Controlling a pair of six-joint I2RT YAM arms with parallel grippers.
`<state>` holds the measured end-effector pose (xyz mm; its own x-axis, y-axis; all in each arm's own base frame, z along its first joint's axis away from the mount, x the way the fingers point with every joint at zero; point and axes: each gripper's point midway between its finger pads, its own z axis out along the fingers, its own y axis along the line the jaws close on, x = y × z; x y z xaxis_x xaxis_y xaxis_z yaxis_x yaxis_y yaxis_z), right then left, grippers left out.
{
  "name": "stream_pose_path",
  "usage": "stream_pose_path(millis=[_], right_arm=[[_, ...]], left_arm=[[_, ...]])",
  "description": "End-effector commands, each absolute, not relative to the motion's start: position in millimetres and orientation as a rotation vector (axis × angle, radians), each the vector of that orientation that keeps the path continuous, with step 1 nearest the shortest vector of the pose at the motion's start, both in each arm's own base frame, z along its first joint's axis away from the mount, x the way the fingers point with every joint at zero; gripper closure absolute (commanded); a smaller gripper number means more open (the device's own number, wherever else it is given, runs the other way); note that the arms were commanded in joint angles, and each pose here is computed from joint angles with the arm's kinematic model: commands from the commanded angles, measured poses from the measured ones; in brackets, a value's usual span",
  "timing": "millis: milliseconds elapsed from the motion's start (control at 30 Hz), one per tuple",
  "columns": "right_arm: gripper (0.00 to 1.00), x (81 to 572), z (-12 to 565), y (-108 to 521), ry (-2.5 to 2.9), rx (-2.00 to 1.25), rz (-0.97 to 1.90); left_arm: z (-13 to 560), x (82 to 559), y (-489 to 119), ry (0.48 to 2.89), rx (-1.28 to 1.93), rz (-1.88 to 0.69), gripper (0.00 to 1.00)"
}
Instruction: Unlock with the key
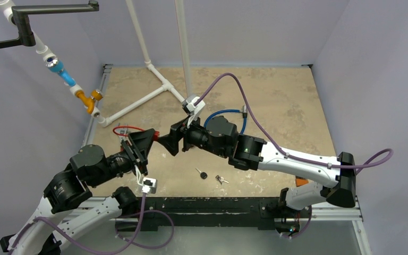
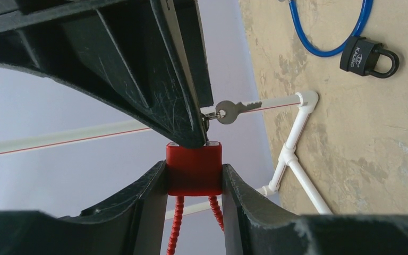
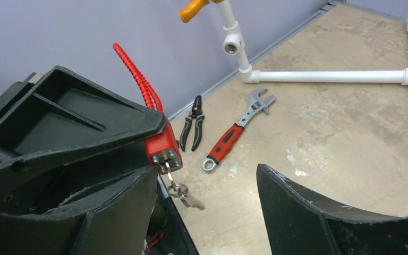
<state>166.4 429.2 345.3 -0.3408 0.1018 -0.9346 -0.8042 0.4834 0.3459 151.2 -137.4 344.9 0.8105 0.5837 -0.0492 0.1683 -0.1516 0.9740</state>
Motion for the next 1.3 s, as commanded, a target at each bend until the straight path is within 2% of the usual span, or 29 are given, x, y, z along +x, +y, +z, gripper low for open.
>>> stream_pose_path(millis=[0, 300, 467, 533, 600, 700, 800, 1267], right_arm=[[0.3, 163.8, 375.7, 426.9, 1.561, -0.586, 1.105], [0.34, 144.7, 387.2, 438.5, 1.49, -0.691, 1.207], [0.49, 140.9, 391.7, 446.9, 1.471, -0.711, 1.241], [0.52, 142.1, 391.6, 449.2, 1.473, -0.712, 1.239], [0.51, 135.6, 391.6, 451.9, 1.46, -0.748, 1.266], [0.37, 130.2, 388.4, 450.8, 1.458, -0.781, 1.275], [0.32, 128.3, 385.7, 443.1, 1.466, -0.782, 1.271], [0.45, 136.6, 383.6, 454.1, 1.478, -0.774, 1.243]], left_arm=[[364.7, 152.3, -144.2, 0.57, 1.657, 0.388, 1.0], [364.7, 150.6, -143.2, 0.567, 1.661, 0.386, 1.0], [366.3, 151.1, -143.8, 0.569, 1.658, 0.385, 1.0], [366.1, 152.1, -143.2, 0.574, 1.658, 0.389, 1.0], [366.1, 153.5, -142.4, 0.581, 1.657, 0.397, 1.0], [365.0, 155.1, -140.8, 0.591, 1.658, 0.407, 1.0], [364.2, 155.9, -139.7, 0.596, 1.659, 0.414, 1.0], [379.5, 149.3, -141.6, 0.579, 1.629, 0.374, 1.0]])
